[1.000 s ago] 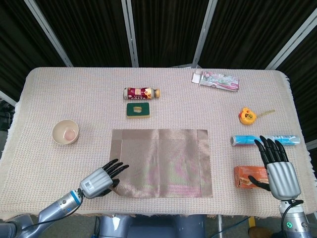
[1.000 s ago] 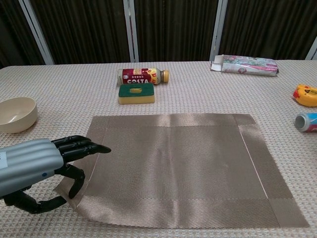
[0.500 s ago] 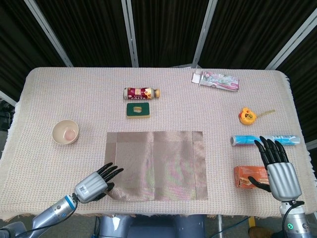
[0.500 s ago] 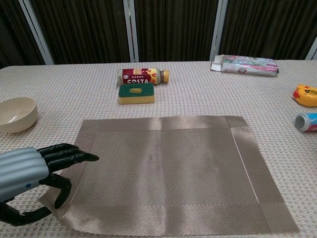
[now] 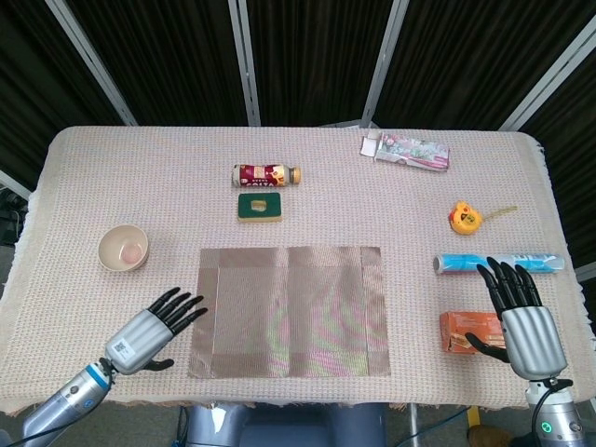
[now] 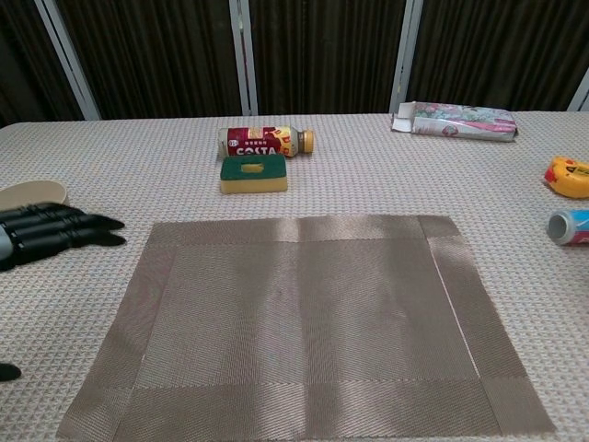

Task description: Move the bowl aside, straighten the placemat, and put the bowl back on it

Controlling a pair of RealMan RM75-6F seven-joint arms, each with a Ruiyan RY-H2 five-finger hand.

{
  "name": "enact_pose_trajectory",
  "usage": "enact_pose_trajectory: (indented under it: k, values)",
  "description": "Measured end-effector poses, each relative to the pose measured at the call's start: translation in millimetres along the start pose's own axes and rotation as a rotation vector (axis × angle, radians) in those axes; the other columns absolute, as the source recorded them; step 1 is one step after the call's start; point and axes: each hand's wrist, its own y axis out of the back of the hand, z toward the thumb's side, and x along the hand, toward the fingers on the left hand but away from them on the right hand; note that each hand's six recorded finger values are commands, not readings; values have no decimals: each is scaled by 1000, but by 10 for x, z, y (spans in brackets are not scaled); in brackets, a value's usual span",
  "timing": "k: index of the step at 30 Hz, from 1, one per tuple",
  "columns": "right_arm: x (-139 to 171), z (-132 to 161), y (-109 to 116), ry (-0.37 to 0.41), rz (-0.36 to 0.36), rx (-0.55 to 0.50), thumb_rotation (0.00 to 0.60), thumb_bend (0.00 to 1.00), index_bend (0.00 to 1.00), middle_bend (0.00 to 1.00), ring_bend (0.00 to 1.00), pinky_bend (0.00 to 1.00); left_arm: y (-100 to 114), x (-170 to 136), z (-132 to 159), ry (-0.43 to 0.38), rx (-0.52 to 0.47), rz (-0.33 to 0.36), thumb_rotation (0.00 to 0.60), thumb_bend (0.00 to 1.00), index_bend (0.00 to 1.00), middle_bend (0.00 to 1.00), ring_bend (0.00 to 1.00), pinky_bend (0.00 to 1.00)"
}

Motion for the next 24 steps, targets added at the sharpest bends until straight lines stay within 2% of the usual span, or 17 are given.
enact_pose_trajectory:
  k: [5,9,12,18,24]
  values:
    - [15,23,11,7,-1,-5,600,0,0,0,0,0,300,8,-316,125,-17,90,600,0,0,0,0,0]
    - [22,20,14,6,-1,-4,600,0,0,0,0,0,335,78,-654,246,-55,90,600,4,24,0,0,0]
    - [21,11,13,3,0,-2,600,0,0,0,0,0,284,129,-978,348,-66,63,600,42,114,0,0,0]
    - [-1,-14,-18,-5,7,11,600,0,0,0,0,0,76,232,-1540,486,-41,10,600,170,251,0,0,0]
    - [-18,-19,-60,-5,14,34,600,0,0,0,0,0,-148,310,-1874,565,-43,-19,600,232,331,0,0,0]
